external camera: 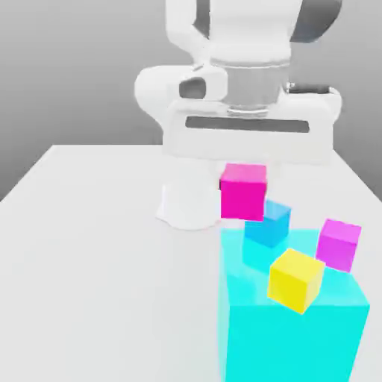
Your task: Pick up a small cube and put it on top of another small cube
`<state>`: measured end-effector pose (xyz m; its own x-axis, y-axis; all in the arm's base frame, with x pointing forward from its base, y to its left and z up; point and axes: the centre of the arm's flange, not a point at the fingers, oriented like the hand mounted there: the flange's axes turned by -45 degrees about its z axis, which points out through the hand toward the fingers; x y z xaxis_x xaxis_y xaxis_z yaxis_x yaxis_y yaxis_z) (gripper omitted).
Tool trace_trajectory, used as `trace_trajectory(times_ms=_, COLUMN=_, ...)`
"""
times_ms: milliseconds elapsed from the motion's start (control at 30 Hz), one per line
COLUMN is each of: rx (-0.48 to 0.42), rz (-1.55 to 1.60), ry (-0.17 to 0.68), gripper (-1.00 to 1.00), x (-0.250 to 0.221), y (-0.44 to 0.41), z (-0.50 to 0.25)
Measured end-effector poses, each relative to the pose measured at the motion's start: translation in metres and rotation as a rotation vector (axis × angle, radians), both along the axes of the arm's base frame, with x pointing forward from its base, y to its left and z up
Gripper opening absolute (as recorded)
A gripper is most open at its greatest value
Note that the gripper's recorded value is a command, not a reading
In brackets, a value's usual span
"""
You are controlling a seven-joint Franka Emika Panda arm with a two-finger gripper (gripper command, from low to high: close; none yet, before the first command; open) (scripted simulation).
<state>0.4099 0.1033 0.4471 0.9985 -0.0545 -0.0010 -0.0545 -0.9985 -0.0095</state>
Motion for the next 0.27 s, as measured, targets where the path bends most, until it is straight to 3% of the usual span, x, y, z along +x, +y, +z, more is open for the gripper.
trace_trajectory(times_ms=133, rx=-0.003, rz=0.039, ry=0.0, gripper=-1.0, x=-0.008, y=0.01, z=-0.04)
trace_trajectory(times_ms=167, rx=-0.004, rz=0.041, ry=0.0, gripper=1.0, x=-0.009, y=0.01, z=-0.049)
trace_trajectory(times_ms=267, rx=-0.004, rz=0.041, ry=0.0, gripper=1.0, x=-0.009, y=0.01, z=-0.049)
